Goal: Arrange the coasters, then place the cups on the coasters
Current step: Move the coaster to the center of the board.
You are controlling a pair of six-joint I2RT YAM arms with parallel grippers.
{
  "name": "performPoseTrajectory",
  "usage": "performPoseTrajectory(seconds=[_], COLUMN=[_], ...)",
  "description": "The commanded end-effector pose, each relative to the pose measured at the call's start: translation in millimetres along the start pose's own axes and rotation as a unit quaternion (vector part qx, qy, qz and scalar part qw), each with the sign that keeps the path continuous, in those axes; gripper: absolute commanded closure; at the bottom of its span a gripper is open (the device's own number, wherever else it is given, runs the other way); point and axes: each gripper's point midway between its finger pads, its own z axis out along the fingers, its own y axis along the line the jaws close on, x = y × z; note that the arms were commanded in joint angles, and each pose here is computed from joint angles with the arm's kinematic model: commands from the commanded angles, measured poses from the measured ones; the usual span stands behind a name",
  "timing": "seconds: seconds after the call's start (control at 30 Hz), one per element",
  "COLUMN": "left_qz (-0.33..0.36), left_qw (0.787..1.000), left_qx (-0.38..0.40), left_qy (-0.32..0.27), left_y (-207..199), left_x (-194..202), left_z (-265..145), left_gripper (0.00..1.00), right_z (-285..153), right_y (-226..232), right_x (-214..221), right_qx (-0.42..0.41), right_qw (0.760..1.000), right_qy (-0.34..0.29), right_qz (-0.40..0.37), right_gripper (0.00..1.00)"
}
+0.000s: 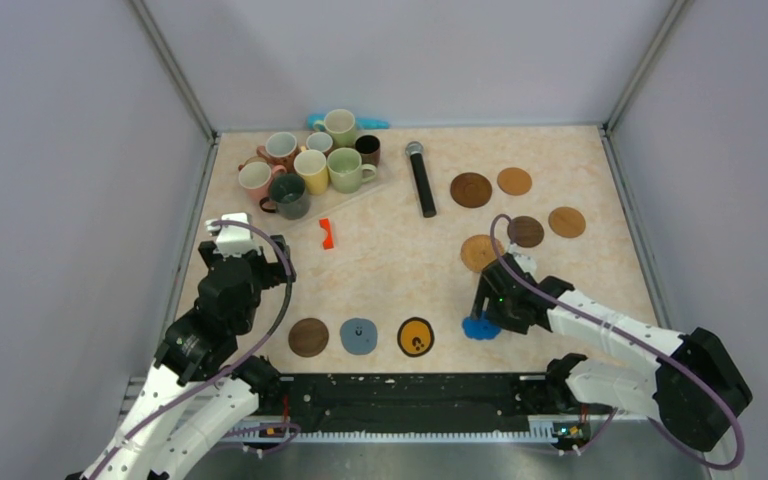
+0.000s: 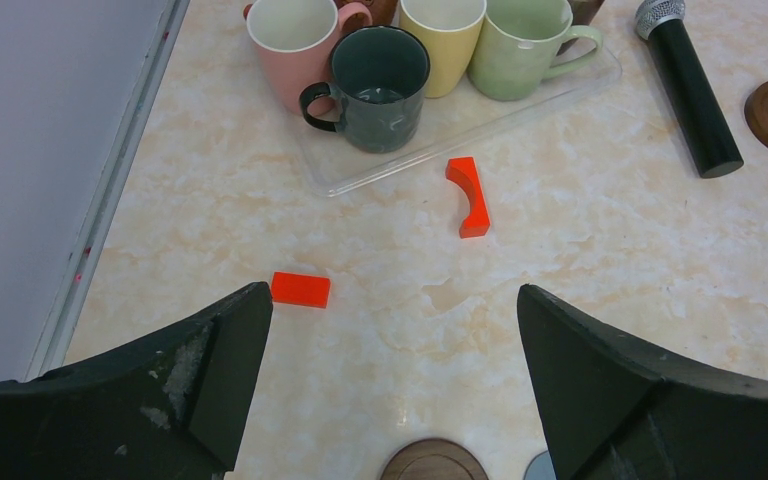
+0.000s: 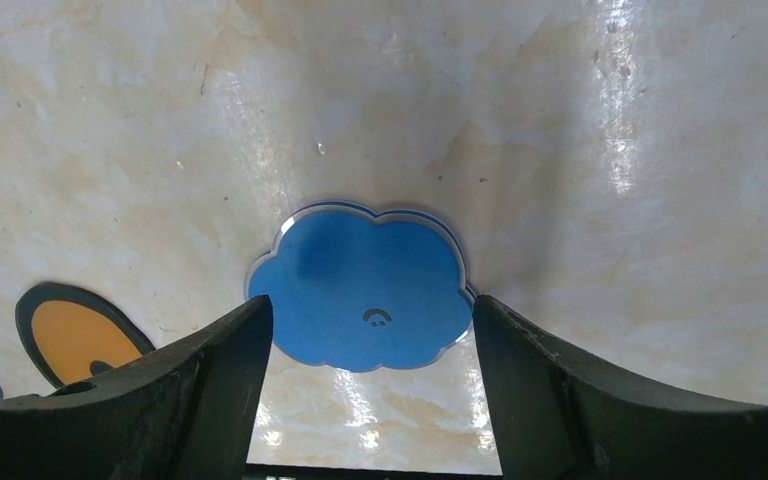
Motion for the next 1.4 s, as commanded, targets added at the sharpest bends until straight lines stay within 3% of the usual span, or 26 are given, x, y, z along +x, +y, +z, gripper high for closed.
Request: performPoseTrajectory(seconds=[0.0,0.5,0.73,1.37], left_qz=[-0.010,-0.010,-0.010,-0.008], left_qw=[1.000,1.000,1.000,1.000], left_qx=[-0.001,-0.002,-0.003,-0.002], left_qy=[-0.024,-0.026,-0.026,-0.022], left_y=[-0.1,0.3,0.5,-1.0], left_x=[-11.2,-11.7,-11.7,-10.1], left_z=[0.3,0.3,0.5,2.1], left_gripper=[0.02,0.03,0.03,0.03], right_z=[-4.1,12.2,4.6,2.5], right_y=[5.9,1.7,25.9,77.6], right_x=[-21.2,-13.7,-0.1,38.6], right_qx=[0.012,0.036,-0.013,-0.045], right_qw=[1.000,0.998,0.996,0.990], right_qy=[-0.026,0.004,0.024,0.053], right_qz=[-0.013,-0.056,-0.089,-0.125], right_gripper=[0.26,0.32,0.37,0.39])
